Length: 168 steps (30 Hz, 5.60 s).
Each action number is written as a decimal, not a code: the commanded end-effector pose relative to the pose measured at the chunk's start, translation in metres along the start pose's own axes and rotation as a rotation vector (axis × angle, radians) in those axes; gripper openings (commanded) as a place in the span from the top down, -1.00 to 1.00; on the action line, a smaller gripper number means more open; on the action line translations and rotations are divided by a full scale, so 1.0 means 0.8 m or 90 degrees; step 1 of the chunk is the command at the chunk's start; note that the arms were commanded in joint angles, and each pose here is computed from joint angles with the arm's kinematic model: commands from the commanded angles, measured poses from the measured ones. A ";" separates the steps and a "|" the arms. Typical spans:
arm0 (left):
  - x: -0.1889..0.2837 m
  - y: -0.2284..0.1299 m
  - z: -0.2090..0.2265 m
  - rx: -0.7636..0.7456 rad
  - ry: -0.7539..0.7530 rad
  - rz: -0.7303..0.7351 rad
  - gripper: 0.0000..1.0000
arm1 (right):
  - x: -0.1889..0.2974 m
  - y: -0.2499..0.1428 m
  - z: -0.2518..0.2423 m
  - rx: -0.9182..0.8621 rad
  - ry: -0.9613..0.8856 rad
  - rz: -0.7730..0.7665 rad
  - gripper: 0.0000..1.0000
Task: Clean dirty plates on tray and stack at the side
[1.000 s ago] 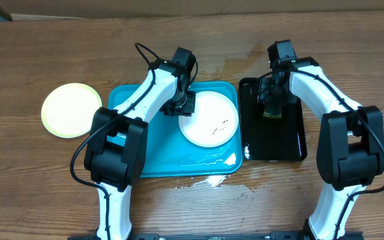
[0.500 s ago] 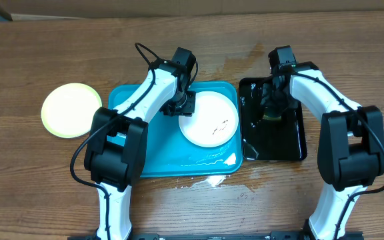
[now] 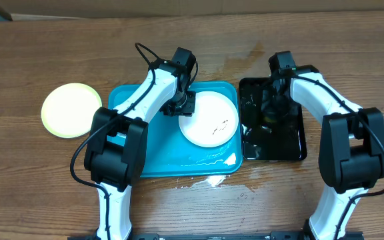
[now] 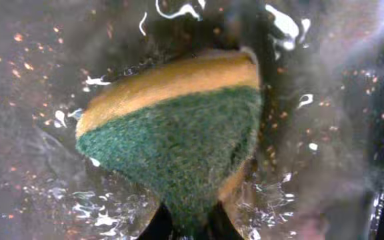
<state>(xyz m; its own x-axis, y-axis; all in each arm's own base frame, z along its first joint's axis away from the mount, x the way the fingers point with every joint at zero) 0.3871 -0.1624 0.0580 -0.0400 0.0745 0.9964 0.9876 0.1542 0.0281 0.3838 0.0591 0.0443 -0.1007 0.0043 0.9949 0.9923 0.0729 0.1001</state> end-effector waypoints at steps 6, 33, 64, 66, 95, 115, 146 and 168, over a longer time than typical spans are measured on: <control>0.014 -0.001 -0.001 0.002 -0.001 -0.018 0.18 | 0.058 0.029 0.005 0.004 0.013 -0.041 -0.31; 0.014 0.000 0.001 0.002 0.007 -0.023 0.15 | 0.009 0.031 0.003 0.004 0.005 -0.088 -0.51; -0.006 -0.003 0.011 0.019 0.024 -0.035 0.77 | 0.020 0.028 0.003 0.004 0.004 -0.072 0.93; -0.006 -0.003 0.011 0.019 0.024 -0.035 0.79 | 0.044 0.035 0.003 0.004 0.005 -0.081 0.93; -0.006 -0.005 0.012 0.033 0.027 -0.029 0.92 | 0.116 -0.012 -0.004 -0.041 -0.002 -0.026 0.93; -0.006 0.001 0.009 0.036 0.020 -0.044 0.92 | 0.112 -0.008 0.004 -0.040 0.029 -0.035 0.93; -0.006 -0.001 0.010 0.037 0.023 -0.040 0.92 | 0.104 -0.018 0.014 -0.039 0.065 -0.012 0.93; 0.001 0.001 0.028 0.276 -0.116 0.081 0.42 | 0.109 -0.001 0.046 0.085 0.181 -0.066 0.84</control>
<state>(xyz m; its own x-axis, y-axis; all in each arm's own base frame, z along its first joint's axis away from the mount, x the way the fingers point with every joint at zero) 0.3857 -0.1367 0.0527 -0.0033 0.1911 0.9816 0.8216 0.5601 -0.1063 0.3722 0.0903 0.1283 -0.1578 -0.2524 0.9547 0.9657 0.1622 0.2025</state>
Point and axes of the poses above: each gripper's point midway between its finger pads, its own x axis back along the fingers, its own z axis along the line the jaws close on, y = z × x, the point moved 4 cm from there along x, back along the fingers, and after that the axes turned 13 degrees about x, right-handed, at the moved point
